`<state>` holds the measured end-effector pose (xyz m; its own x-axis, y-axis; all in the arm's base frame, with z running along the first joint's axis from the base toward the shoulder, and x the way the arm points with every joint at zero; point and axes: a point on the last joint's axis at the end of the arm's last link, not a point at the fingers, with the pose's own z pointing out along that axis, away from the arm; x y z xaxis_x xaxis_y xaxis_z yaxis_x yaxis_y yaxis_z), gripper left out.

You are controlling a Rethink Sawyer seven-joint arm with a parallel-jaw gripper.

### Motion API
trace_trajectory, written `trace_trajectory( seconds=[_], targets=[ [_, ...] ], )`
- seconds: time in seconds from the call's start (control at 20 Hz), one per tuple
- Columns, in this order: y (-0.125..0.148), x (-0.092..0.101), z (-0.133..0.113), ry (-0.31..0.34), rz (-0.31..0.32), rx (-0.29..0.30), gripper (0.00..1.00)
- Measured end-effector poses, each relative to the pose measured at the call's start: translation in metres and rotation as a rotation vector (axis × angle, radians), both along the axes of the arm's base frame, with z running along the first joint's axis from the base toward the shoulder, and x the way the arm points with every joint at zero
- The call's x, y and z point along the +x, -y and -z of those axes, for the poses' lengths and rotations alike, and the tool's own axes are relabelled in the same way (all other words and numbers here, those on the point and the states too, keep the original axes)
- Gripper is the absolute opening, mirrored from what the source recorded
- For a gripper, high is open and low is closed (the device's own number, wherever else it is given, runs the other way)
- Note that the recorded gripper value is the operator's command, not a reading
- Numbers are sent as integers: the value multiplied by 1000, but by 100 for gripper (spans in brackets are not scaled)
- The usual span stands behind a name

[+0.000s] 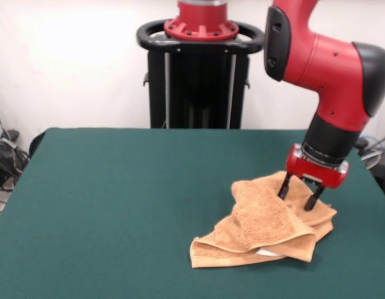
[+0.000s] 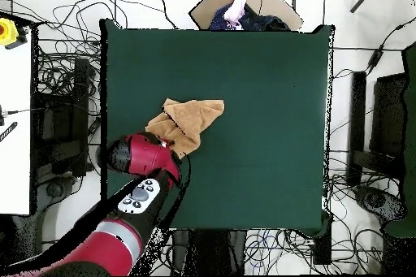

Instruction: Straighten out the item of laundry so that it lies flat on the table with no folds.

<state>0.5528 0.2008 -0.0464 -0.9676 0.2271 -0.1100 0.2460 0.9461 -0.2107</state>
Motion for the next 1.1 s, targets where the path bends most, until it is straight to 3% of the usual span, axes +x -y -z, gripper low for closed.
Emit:
trace_trajectory(
  seconds=[0.05, 1.1],
  targets=[
    [1, 1, 1, 0, 4, 4, 0],
    [0, 3, 2, 4, 1, 4, 0]
  ],
)
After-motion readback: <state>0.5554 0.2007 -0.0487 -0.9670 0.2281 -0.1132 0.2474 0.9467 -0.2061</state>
